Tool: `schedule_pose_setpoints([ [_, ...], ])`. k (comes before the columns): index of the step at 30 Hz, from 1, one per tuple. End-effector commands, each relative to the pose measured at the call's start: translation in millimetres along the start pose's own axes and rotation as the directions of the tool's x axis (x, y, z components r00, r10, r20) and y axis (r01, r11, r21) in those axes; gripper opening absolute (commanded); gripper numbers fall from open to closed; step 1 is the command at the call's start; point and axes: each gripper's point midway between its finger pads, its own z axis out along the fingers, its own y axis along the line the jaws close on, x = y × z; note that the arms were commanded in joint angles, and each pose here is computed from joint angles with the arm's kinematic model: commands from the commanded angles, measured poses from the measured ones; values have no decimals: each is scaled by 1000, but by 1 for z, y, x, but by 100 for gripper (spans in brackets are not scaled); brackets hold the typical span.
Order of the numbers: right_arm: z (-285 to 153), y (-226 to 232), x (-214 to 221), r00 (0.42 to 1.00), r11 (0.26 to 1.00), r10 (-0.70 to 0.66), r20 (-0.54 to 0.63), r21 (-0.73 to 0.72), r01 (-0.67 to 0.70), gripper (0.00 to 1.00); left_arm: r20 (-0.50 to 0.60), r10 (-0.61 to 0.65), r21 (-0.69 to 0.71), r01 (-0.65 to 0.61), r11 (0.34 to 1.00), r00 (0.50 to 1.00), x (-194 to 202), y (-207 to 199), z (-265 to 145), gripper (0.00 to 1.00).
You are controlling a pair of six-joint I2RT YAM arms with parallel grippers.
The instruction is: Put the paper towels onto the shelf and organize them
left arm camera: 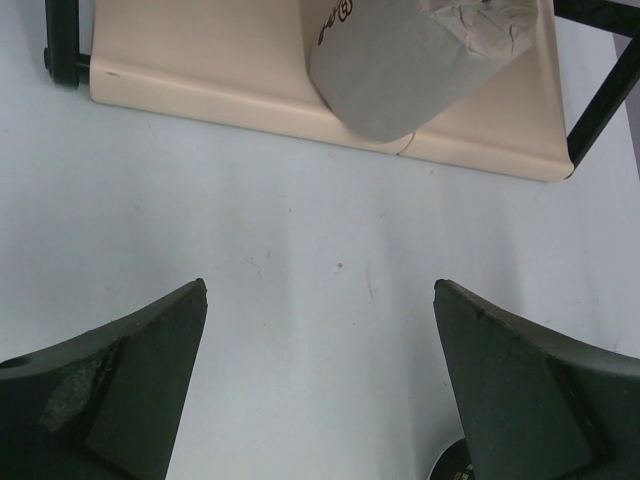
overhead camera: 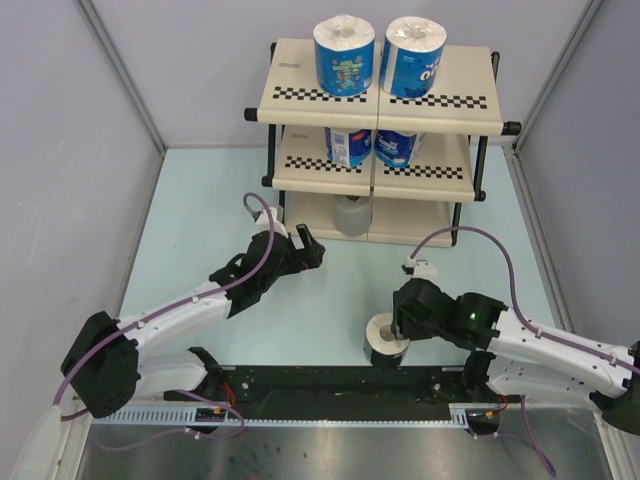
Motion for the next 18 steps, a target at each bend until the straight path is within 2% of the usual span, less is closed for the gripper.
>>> schedule_pose_setpoints([
  [1, 1, 18, -17, 999, 999, -15, 53, -44, 17, 47, 17, -24, 17, 24, 1000, 1000, -3, 0, -5, 100],
  [6, 11, 20, -9, 998, 998, -55, 4, -28, 55, 50, 13, -23, 10, 23, 1000, 1000, 2, 4, -6, 100],
  [12, 15, 21, -6, 998, 998, -65, -13, -25, 65, 38, 9, -27, 6, 27, 1000, 1000, 5, 8, -6, 100],
  [13, 15, 23, -7, 998, 998, -63, -5, -30, 62, 35, 9, -27, 6, 27, 1000, 1000, 6, 8, -7, 100],
  [18, 11, 28, -32, 995, 998, -11, 100, -59, 17, 33, 2, -37, 10, 37, 999, 999, 9, 10, -9, 100],
])
